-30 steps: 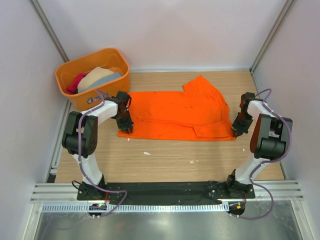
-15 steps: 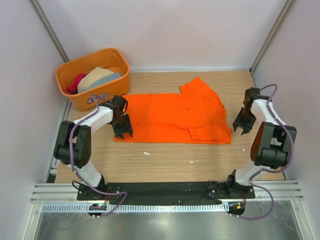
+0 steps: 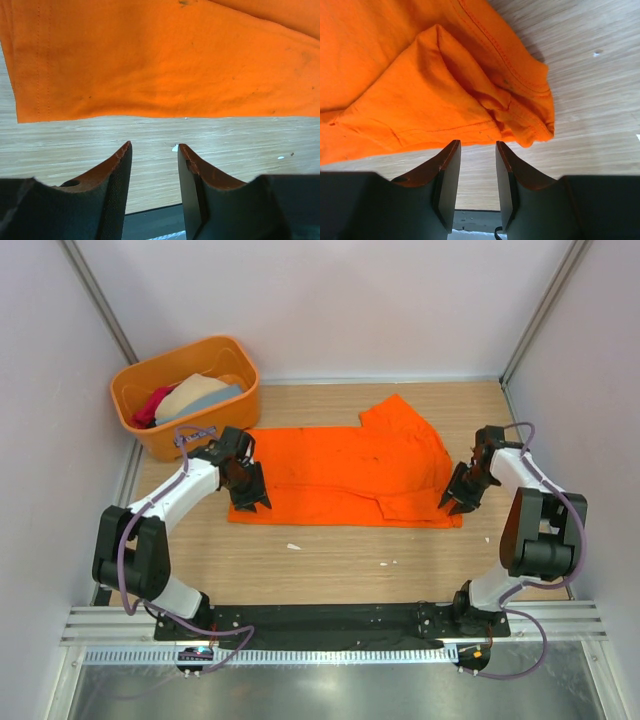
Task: Fold and stack the t-shirts
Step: Fold the tshirt
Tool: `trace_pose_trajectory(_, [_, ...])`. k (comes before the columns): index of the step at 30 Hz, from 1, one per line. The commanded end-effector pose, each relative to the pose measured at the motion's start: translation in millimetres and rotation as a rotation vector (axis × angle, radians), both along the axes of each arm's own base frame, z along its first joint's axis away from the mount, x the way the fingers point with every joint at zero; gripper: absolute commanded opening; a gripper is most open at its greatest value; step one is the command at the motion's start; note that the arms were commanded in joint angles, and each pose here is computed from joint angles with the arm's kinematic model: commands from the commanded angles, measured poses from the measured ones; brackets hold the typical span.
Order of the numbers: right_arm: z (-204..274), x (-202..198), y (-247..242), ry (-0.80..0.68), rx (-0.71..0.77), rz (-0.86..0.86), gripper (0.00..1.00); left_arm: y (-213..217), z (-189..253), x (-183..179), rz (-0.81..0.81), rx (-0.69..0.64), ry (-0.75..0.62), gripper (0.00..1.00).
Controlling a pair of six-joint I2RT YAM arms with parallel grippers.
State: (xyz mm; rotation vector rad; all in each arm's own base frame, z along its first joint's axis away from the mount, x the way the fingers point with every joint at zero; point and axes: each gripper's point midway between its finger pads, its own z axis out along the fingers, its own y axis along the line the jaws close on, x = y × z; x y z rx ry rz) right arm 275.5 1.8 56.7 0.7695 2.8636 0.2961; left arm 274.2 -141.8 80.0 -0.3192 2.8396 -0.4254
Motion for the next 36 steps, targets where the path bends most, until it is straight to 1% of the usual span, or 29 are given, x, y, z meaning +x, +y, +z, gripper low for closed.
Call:
trace_pose_trajectory(1, [-9.6,5.6,9.3,-0.016,0.053,0.005,0.4,-3.9,5.4,-1.2,-0.015,-0.026,-0.009,0.43])
trace_pose_trajectory(11, [-27.1,0.8,6.7,0.026,0.038,0.012,0.4,-3.4,5.8,-3.0,-0.021,-0.024,-0.004,0.42])
trace_pose_trajectory(15, [-24.4,-2.8,-2.3,0.048,-0.016,0.011,0.4,-3.8,5.3,-3.2,-0.023,-0.023,-0.001,0.42])
trace_pose_trajectory(18, [-23.6,-4.9,-4.1,0.053,-0.028,0.009,0.4,-4.3,5.7,-1.7,-0.022,-0.027,-0.004,0.42])
trace_pose_trajectory(22, [-25.2,0.9,1.2,0.034,0.004,0.004,0.4,-5.1,4.6,-1.3,-0.022,-0.028,0.004,0.42])
trace_pose_trajectory(24, [-23.7,5.5,1.5,0.025,0.009,-0.002,0.35,-5.5,5.1,-0.1,-0.022,-0.029,0.001,0.42])
trace_pose_trajectory(25, [-23.6,6.6,3.6,0.027,0.022,-0.004,0.3,-5.4,5.5,0.4,-0.021,-0.028,-0.001,0.42])
trace_pose_trajectory(27, [-21.2,9.6,5.5,0.022,0.035,-0.009,0.23,-4.3,5.0,0.6,-0.019,-0.021,0.001,0.42])
trace_pose_trajectory(28, [-18.4,13.1,6.0,0.016,0.04,-0.016,0.11,-2.4,5.6,1.3,-0.015,-0.011,-0.003,0.42])
trace_pose_trajectory(30, [-9.0,19.6,10.4,-0.007,0.067,-0.043,0.03,-0.1,5.9,1.7,-0.01,0.002,-0.006,0.42])
trace_pose_trajectory(31, [-2.2,25.9,12.0,-0.027,0.079,-0.054,0.01,1.4,7.6,3.9,-0.006,0.011,-0.015,0.42])
trace_pose_trajectory(33, [7.4,34.7,19.2,-0.054,0.124,-0.076,0.01,2.5,9.5,6.9,0.001,0.017,-0.023,0.42])
trace_pose_trajectory(35, [17.2,48.0,22.6,-0.081,0.161,-0.136,0.01,1.2,9.7,8.6,-0.001,0.013,-0.021,0.42])
trace_pose_trajectory(36, [23.6,58.5,24.7,-0.117,0.184,-0.151,0.01,0.6,10.7,10.2,0.0,0.012,-0.023,0.42])
